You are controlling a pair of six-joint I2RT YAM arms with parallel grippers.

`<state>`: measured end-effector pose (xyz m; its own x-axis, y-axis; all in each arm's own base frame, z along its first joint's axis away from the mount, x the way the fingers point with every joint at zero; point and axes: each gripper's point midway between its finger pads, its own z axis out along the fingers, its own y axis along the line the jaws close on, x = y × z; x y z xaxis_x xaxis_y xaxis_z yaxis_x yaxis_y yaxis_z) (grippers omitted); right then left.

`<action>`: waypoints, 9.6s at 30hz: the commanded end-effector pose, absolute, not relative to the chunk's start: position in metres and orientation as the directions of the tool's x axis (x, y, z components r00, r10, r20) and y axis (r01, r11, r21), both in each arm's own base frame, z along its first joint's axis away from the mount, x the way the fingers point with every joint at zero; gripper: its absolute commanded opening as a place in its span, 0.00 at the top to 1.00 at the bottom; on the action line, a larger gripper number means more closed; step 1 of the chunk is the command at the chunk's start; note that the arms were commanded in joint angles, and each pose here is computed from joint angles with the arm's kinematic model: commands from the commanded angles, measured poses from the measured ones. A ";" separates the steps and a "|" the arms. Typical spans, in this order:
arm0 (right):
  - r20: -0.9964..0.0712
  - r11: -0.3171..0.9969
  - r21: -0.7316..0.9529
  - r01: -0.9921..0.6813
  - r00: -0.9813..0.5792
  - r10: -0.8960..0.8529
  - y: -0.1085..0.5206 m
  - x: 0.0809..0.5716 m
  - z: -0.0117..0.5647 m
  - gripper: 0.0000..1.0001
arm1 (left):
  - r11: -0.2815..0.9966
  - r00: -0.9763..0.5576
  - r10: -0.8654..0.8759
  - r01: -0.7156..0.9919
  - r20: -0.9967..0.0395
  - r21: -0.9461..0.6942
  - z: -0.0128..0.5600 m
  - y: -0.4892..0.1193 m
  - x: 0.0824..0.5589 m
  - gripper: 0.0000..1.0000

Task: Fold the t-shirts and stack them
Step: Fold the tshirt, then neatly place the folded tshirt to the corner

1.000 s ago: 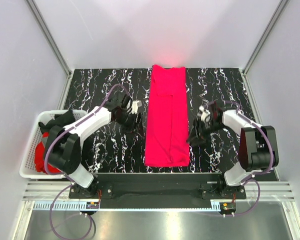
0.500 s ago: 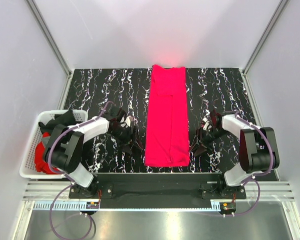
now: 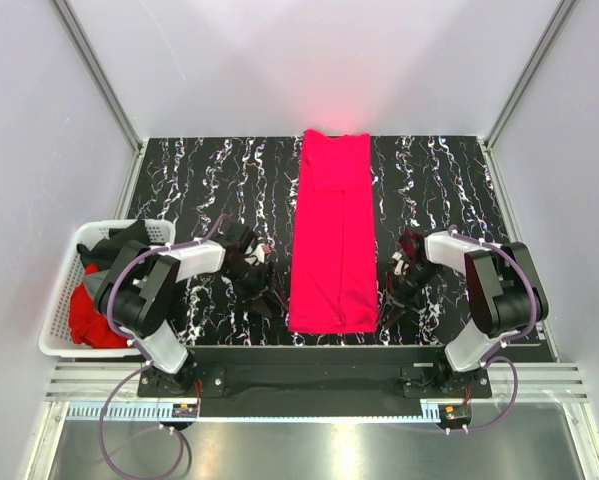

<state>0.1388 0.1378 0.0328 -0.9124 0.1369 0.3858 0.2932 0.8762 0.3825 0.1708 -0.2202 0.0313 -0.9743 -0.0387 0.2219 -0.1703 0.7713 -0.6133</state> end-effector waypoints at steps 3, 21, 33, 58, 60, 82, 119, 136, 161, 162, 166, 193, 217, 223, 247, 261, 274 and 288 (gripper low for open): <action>0.409 0.888 0.340 0.310 -0.899 0.157 0.137 0.138 0.026 0.65 | 0.747 -0.975 -0.007 -0.154 0.224 -0.647 0.031 -0.236 0.171 0.37; 0.448 0.871 0.321 0.373 -0.870 0.207 0.144 0.148 0.016 0.57 | 0.768 -0.973 -0.001 -0.148 0.230 -0.623 0.022 -0.237 0.162 0.46; 0.451 0.895 0.282 0.345 -0.871 0.194 0.150 0.141 0.011 0.65 | 0.816 -0.985 0.072 -0.032 0.156 -0.577 0.017 -0.244 0.150 0.56; 0.302 0.874 0.427 0.234 -0.947 0.106 0.152 0.148 0.063 1.00 | 0.795 -0.978 0.146 0.206 -0.149 -0.571 0.068 -0.236 0.211 1.00; 0.273 0.868 0.443 0.226 -0.956 0.109 0.152 0.152 0.069 1.00 | 0.799 -0.972 0.143 0.224 -0.184 -0.559 0.075 -0.232 0.219 1.00; -0.185 0.830 0.557 0.023 -0.971 0.152 0.149 0.313 0.129 1.00 | 0.771 -0.856 0.217 0.446 -0.469 -0.456 0.135 -0.256 0.329 1.00; -0.022 0.820 0.565 0.089 -0.992 0.123 0.141 0.309 0.068 0.61 | 0.744 -0.951 0.140 0.285 -0.276 -0.605 0.094 -0.240 0.341 0.18; 0.024 0.828 0.548 0.120 -0.992 0.127 0.143 0.335 0.034 0.59 | 0.749 -0.969 0.165 0.245 -0.185 -0.616 0.049 -0.257 0.339 0.21; 0.028 0.820 0.559 0.125 -0.991 0.132 0.145 0.341 0.020 0.76 | 0.698 -0.958 0.234 0.284 -0.165 -0.658 0.039 -0.276 0.324 0.69; 0.022 0.819 0.561 0.119 -0.991 0.129 0.146 0.343 0.021 0.78 | 0.696 -0.957 0.238 0.286 -0.164 -0.658 0.039 -0.276 0.322 0.71; -0.011 0.808 0.583 0.089 -0.993 0.117 0.149 0.351 0.029 1.00 | 0.702 -0.948 0.250 0.317 -0.196 -0.637 0.046 -0.273 0.322 1.00; -0.175 0.715 0.699 0.023 -0.963 0.203 0.146 0.279 0.151 1.00 | 0.664 -0.800 0.341 0.577 -0.494 -0.476 0.155 -0.257 0.299 1.00; -0.547 0.755 0.618 -0.218 -0.809 0.214 0.131 0.554 0.162 1.00 | 0.761 -0.540 0.247 0.622 -0.804 -0.184 0.177 -0.272 0.570 0.97; -0.653 0.784 0.554 -0.281 -0.730 0.200 0.135 0.628 0.126 0.34 | 0.865 -0.441 0.180 0.496 -0.879 -0.071 0.148 -0.261 0.638 0.20; -0.470 0.721 0.657 -0.220 -0.867 0.164 0.112 0.566 0.083 0.18 | 0.612 -0.735 0.149 0.594 -0.661 -0.523 0.189 -0.225 0.452 0.14; -0.298 0.620 0.774 -0.129 -0.938 0.177 0.155 0.566 0.026 0.25 | 0.684 -0.749 0.173 0.558 -0.639 -0.469 0.167 -0.211 0.464 0.13; -0.335 0.693 0.694 -0.192 -0.939 0.075 0.165 0.556 0.012 1.00 | 0.710 -0.755 0.177 0.543 -0.632 -0.449 0.156 -0.209 0.475 0.13; -0.492 0.824 0.474 -0.308 -0.869 -0.042 0.046 0.554 0.082 1.00 | 0.712 -0.751 0.211 0.557 -0.626 -0.428 0.149 -0.204 0.468 0.14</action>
<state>0.5710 0.0753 0.0528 -0.8866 0.0396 -0.4609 -0.2613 0.7794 0.5695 0.4646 -0.2056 0.1396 -0.7801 0.2001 -0.5927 0.5287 0.7174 -0.4537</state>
